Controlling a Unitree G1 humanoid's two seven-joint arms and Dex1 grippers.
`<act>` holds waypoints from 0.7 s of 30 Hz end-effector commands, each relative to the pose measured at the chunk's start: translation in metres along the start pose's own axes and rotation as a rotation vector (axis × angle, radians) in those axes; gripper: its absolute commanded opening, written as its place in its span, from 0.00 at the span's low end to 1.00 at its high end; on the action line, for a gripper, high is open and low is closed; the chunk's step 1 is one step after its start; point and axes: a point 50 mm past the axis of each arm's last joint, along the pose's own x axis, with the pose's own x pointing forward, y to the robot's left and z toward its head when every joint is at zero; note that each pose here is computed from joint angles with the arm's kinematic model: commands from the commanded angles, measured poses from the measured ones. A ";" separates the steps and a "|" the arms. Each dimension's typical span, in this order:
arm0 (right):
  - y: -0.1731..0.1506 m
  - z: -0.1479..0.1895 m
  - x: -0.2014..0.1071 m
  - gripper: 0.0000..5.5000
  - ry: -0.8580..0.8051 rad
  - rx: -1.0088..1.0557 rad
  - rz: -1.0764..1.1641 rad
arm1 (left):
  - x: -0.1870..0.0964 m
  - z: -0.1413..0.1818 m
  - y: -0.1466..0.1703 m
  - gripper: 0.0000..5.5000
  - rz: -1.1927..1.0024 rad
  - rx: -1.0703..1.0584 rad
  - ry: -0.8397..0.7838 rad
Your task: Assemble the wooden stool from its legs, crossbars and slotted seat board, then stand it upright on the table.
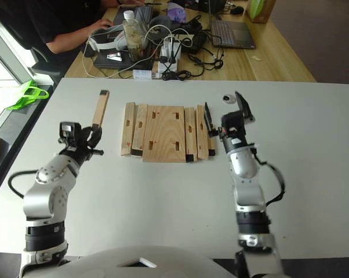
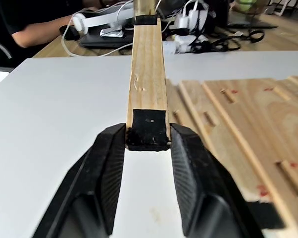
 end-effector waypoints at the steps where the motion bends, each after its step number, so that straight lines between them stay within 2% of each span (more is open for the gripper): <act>1: 0.013 0.025 0.024 0.78 -0.237 -0.402 0.299 | -0.001 0.030 -0.025 0.24 -0.195 -0.001 -0.003; 6: 0.036 0.039 0.036 0.78 -0.429 -0.658 0.486 | -0.005 0.049 -0.051 0.24 -0.383 -0.013 0.051; 12: 0.045 0.035 0.055 0.78 -0.459 -0.886 0.512 | -0.011 0.054 -0.071 0.24 -0.501 -0.014 0.110; 16: 0.047 0.031 0.064 0.78 -0.449 -0.940 0.510 | -0.011 0.058 -0.075 0.24 -0.516 -0.014 0.119; 21: 0.051 0.033 0.062 0.65 -0.484 -0.922 0.515 | -0.009 0.060 -0.071 0.24 -0.478 -0.025 0.121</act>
